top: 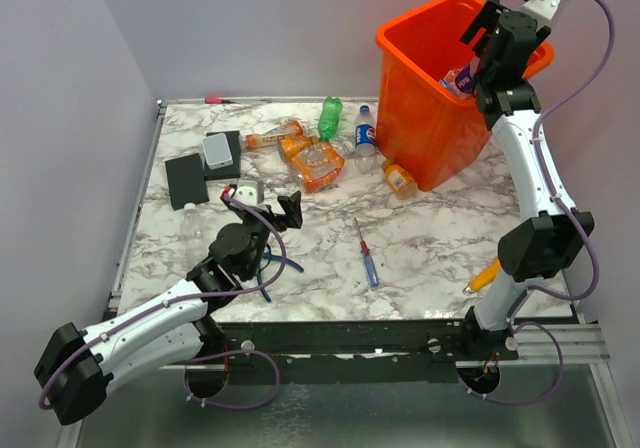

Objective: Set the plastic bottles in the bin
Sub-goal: Place the plastic bottle in the trash bin.

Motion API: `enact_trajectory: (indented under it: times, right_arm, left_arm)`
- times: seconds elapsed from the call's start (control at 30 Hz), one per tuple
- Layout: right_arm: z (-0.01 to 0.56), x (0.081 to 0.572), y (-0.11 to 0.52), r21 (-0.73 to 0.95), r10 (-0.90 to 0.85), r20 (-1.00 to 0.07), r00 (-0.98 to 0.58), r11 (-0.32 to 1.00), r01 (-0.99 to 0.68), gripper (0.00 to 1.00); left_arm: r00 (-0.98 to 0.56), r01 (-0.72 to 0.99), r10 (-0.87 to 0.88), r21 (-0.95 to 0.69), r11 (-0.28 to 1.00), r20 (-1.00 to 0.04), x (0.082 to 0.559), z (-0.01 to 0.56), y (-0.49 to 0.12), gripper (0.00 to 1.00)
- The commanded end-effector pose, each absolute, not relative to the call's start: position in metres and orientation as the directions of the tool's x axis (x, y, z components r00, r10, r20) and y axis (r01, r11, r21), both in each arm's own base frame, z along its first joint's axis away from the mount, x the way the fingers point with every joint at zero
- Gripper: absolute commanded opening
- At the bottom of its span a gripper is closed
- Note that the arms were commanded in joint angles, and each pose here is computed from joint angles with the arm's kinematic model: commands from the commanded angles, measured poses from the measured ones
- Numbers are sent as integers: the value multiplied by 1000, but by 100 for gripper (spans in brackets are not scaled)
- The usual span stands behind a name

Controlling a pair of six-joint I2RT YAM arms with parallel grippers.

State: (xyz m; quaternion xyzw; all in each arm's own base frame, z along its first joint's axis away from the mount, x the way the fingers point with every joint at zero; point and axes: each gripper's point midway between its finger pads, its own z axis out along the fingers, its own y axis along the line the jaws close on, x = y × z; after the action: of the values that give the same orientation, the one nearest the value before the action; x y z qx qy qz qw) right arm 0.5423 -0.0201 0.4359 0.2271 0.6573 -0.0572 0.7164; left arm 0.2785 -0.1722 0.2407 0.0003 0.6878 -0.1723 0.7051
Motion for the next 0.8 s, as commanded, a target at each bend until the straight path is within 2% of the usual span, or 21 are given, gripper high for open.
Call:
enact_trajectory:
  times: [0.0,0.13,0.23,0.37,0.53,0.63,0.77]
  right_arm:
    - [503,517,-10,328,269,-934,234,906,268,90]
    - [543,494,3,369,314,-905,288,915,161,93]
    - [546,483,3,378,325,-902,285,913,154,92]
    - [521,471,-2,380,331,-912,240,904,196,92]
    - [471,452,12,416,397,-907,142,897,150,89]
    - [457,434,38,443,440,-892,106,897,1,85]
    - [471,392,90,403,426,-901,79,891,-206,85]
  left_arm:
    - [-2,237,-260,-253,938,-966,281,251,-174,99]
    - [-9,237,-251,-246,940,-968,282,248,-175,99]
    - [-11,238,-251,-246,940,-968,282,248,-175,99]
    - [-10,237,-250,-245,940,-968,281,249,-174,99]
    - [-21,243,-248,-246,938,-968,282,246,-177,99]
    - [-37,238,-238,-240,941,-970,284,241,-179,99]
    - [-69,176,-222,-231,957,-973,289,232,-174,99]
